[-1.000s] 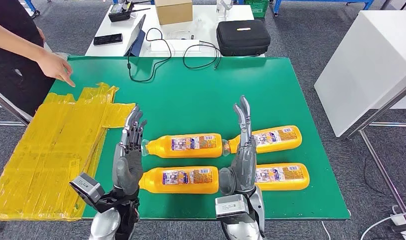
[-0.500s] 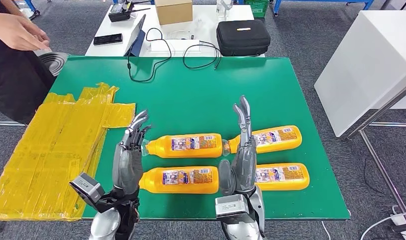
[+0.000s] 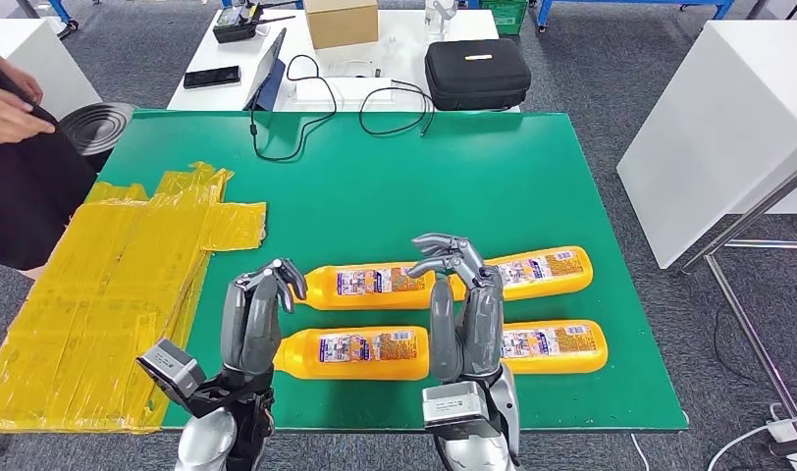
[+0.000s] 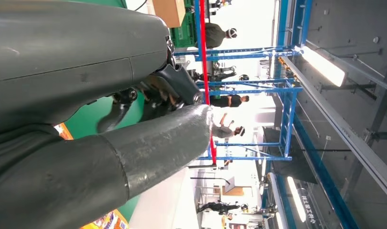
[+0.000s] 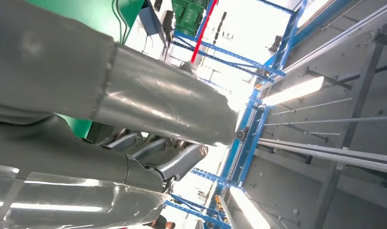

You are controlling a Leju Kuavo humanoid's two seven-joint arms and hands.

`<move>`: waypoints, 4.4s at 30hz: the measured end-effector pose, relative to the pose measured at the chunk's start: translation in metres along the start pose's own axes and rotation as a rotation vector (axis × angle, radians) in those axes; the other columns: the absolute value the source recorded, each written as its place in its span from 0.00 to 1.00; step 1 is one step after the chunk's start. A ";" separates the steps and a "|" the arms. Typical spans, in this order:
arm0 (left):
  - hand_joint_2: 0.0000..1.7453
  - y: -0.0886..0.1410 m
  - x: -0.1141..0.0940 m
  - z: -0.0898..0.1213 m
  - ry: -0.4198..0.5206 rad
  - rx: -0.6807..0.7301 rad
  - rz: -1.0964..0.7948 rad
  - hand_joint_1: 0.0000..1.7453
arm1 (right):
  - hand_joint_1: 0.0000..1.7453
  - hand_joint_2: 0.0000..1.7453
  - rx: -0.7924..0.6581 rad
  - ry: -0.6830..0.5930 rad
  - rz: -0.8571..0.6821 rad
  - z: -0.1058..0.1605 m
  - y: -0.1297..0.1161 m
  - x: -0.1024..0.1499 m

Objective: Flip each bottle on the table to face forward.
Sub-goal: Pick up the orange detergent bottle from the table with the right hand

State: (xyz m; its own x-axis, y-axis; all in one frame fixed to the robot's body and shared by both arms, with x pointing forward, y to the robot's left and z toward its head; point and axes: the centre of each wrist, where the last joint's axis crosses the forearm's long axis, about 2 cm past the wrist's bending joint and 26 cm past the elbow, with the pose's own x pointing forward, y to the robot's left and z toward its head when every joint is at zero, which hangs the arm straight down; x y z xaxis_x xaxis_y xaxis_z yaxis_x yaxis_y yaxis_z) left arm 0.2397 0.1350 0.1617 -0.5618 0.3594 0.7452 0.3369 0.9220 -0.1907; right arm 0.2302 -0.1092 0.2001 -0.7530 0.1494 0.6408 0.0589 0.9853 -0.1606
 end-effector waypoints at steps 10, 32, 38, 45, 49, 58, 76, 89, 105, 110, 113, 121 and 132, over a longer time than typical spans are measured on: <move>0.00 0.014 0.002 0.005 -0.067 0.082 -0.254 1.00 | 1.00 0.00 0.105 0.073 -0.235 0.020 -0.010 -0.022; 0.00 0.028 0.004 0.018 -0.009 0.178 -0.305 0.00 | 0.00 1.00 0.248 0.283 0.033 0.054 -0.023 -0.043; 0.00 0.034 0.007 0.024 0.007 0.200 -0.284 0.00 | 0.00 1.00 0.395 0.367 0.229 0.061 -0.004 -0.048; 0.00 0.036 0.008 0.025 0.013 0.214 -0.284 0.00 | 0.00 1.00 0.494 0.393 0.287 0.068 0.014 -0.054; 0.00 0.037 0.009 0.025 0.015 0.215 -0.280 0.00 | 0.00 1.00 0.549 0.398 0.321 0.070 0.022 -0.055; 0.00 0.043 0.013 0.031 0.015 0.242 -0.259 0.00 | 0.00 1.00 0.703 0.451 0.421 0.078 0.039 -0.062; 0.00 0.052 0.018 0.041 0.017 0.282 -0.276 0.00 | 0.00 1.00 0.813 0.532 0.508 0.088 0.044 -0.074; 0.00 0.060 0.027 0.046 -0.009 0.330 -0.263 0.00 | 0.00 1.00 0.960 0.639 0.647 0.076 0.050 -0.103; 0.00 0.066 0.030 0.051 -0.010 0.352 -0.272 0.00 | 0.39 1.00 1.006 0.645 0.680 0.073 0.054 -0.111; 0.00 0.067 0.030 0.051 -0.011 0.356 -0.272 0.00 | 1.00 1.00 1.024 0.651 0.682 0.072 0.055 -0.112; 0.00 0.067 0.031 0.051 -0.017 0.360 -0.269 0.00 | 1.00 1.00 1.033 0.656 0.674 0.070 0.055 -0.113; 0.00 0.069 0.032 0.050 -0.040 0.380 -0.247 0.00 | 1.00 1.00 1.092 0.683 0.661 0.069 0.053 -0.121; 0.00 0.070 0.034 0.044 -0.063 0.387 -0.227 0.00 | 1.00 1.00 1.156 0.717 0.690 0.068 0.051 -0.130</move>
State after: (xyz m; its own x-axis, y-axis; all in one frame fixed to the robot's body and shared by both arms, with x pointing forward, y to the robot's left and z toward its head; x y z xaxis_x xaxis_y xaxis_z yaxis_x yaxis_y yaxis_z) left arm 0.2112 0.2184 0.1452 -0.6378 0.1388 0.7576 -0.1008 0.9601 -0.2608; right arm 0.2866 -0.0846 0.0571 -0.3073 0.8806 0.3607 -0.5296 0.1566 -0.8336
